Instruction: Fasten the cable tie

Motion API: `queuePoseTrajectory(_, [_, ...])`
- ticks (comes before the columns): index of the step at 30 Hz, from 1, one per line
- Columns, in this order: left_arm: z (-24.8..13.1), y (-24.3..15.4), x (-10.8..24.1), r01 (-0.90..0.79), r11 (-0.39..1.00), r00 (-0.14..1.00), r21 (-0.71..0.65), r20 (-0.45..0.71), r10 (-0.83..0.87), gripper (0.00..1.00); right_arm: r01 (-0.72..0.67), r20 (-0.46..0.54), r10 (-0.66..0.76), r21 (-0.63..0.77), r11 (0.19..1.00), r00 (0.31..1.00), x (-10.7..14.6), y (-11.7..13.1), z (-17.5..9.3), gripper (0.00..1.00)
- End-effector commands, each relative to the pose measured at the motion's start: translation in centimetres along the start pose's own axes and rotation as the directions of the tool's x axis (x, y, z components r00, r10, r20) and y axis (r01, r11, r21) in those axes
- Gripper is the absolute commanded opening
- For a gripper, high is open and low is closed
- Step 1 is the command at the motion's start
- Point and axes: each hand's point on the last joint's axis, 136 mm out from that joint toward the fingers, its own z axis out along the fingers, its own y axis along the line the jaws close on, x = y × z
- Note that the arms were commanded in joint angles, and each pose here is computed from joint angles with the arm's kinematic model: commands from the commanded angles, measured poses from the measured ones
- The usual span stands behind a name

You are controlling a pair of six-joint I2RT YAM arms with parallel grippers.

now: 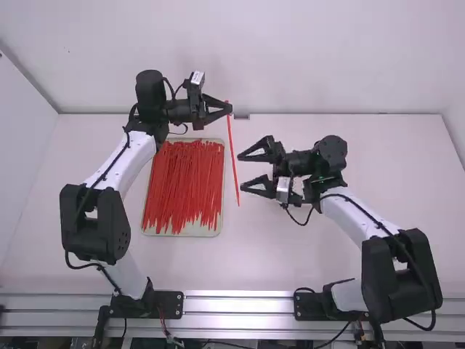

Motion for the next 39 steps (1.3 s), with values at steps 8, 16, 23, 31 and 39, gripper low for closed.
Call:
queuePoseTrajectory(8, [1.05, -0.89, 0.72, 0.05, 0.999, 0.998, 0.013, -0.036, -0.05, 0.02, 0.16, 0.046, -0.159, -0.015, 0.987, 0.986, -0.72, 0.55, 0.39, 1.0])
queuePoseTrajectory(16, [1.04, -0.86, 0.64, 0.06, 0.998, 0.998, 0.011, -0.031, -0.06, 0.02, 0.205, 0.062, -0.203, -0.018, 0.979, 0.977, -0.95, 0.71, 0.38, 0.83])
queuePoseTrajectory(23, [1.04, -0.86, 0.67, 0.021, 1.0, 0.999, 0.013, -0.032, -0.02, 0.02, 0.204, 0.076, -0.202, -0.019, 0.979, 0.976, -1.21, 0.93, 0.77, 0.66])
queuePoseTrajectory(31, [1.05, -0.69, 0.73, 0.034, 0.999, 0.999, 0.009, -0.033, -0.034, 0.02, 0.181, 0.073, -0.179, -0.021, 0.983, 0.981, -1.16, 0.94, 0.69, 0.46])
queuePoseTrajectory(39, [1.05, -0.66, 0.66, 0.017, 1.0, 0.999, 0.008, -0.029, -0.017, 0.02, 0.174, 0.072, -0.172, -0.021, 0.985, 0.983, -1.15, 0.94, 0.69, 0.24])
